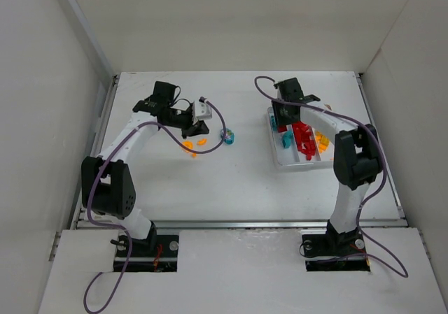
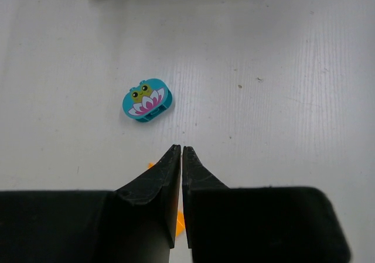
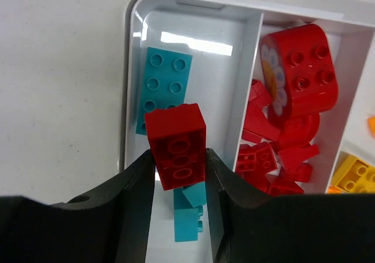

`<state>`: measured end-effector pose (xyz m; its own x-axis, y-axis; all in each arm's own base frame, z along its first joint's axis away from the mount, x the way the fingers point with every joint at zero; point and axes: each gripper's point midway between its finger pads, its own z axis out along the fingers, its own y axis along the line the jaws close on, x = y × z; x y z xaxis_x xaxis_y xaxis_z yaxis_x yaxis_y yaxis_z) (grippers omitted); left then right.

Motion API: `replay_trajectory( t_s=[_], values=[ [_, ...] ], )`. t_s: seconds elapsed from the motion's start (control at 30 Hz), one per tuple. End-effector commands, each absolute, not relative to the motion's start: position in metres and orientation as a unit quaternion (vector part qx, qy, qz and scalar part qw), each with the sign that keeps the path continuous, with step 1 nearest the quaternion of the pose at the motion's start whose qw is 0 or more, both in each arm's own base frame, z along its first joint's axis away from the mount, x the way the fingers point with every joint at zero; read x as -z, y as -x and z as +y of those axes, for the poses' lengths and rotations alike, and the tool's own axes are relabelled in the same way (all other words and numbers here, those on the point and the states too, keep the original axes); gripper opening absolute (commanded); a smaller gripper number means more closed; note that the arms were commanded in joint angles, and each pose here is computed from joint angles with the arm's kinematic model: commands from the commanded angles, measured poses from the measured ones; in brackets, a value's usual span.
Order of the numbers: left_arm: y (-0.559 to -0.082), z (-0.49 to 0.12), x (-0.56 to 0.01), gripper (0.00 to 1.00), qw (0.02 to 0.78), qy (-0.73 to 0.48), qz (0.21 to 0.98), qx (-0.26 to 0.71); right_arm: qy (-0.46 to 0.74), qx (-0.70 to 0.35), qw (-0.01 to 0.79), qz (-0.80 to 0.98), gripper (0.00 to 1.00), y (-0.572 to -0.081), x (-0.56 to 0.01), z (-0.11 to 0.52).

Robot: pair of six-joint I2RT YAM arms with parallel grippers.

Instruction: Sort the legos into containers by color

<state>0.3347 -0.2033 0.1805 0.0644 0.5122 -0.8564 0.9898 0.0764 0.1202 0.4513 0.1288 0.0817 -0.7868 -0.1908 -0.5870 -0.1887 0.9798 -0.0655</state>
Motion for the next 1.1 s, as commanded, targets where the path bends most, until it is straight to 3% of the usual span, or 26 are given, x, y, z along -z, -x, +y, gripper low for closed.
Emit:
replay_trajectory(
  t_s=[0.0,0.3,0.67,0.77,0.8,0.87,0.9,1.0,1.07],
  values=[
    [-0.328,-0.203,-0.196,0.04,0.420,-0.611,0.605,0.291,0.072,0.022,0.357,0.931,0.11,-0.469,-0.119,0.123],
    [-0.321,-0.202,-0.191,0.05,0.418,-0.600,0.615,0.297,0.058,0.044,0.382,0.921,0.07,-0.473,-0.139,0.114],
    [-0.322,-0.201,-0.191,0.05,0.421,-0.596,0.618,0.293,0.009,0.149,0.397,0.906,0.05,-0.479,-0.155,0.066],
    [-0.324,-0.201,-0.191,0.08,0.422,-0.594,0.621,0.289,0.019,0.170,0.378,0.910,0.14,-0.476,-0.144,0.060],
    [-0.324,-0.201,-0.191,0.11,0.422,-0.594,0.621,0.289,0.022,0.173,0.369,0.913,0.26,-0.474,-0.138,0.059],
    [-0.325,-0.199,-0.190,0.34,0.420,-0.590,0.627,0.286,0.022,0.173,0.369,0.913,0.44,-0.474,-0.138,0.059],
    [-0.327,-0.199,-0.191,0.43,0.423,-0.591,0.627,0.281,0.024,0.167,0.368,0.914,0.62,-0.474,-0.137,0.061],
    [-0.328,-0.198,-0.190,0.63,0.421,-0.588,0.632,0.278,0.029,0.160,0.373,0.913,0.74,-0.474,-0.143,0.063],
    [-0.328,-0.198,-0.190,0.69,0.421,-0.588,0.632,0.278,0.030,0.142,0.388,0.910,0.80,-0.475,-0.157,0.069]
  ],
)
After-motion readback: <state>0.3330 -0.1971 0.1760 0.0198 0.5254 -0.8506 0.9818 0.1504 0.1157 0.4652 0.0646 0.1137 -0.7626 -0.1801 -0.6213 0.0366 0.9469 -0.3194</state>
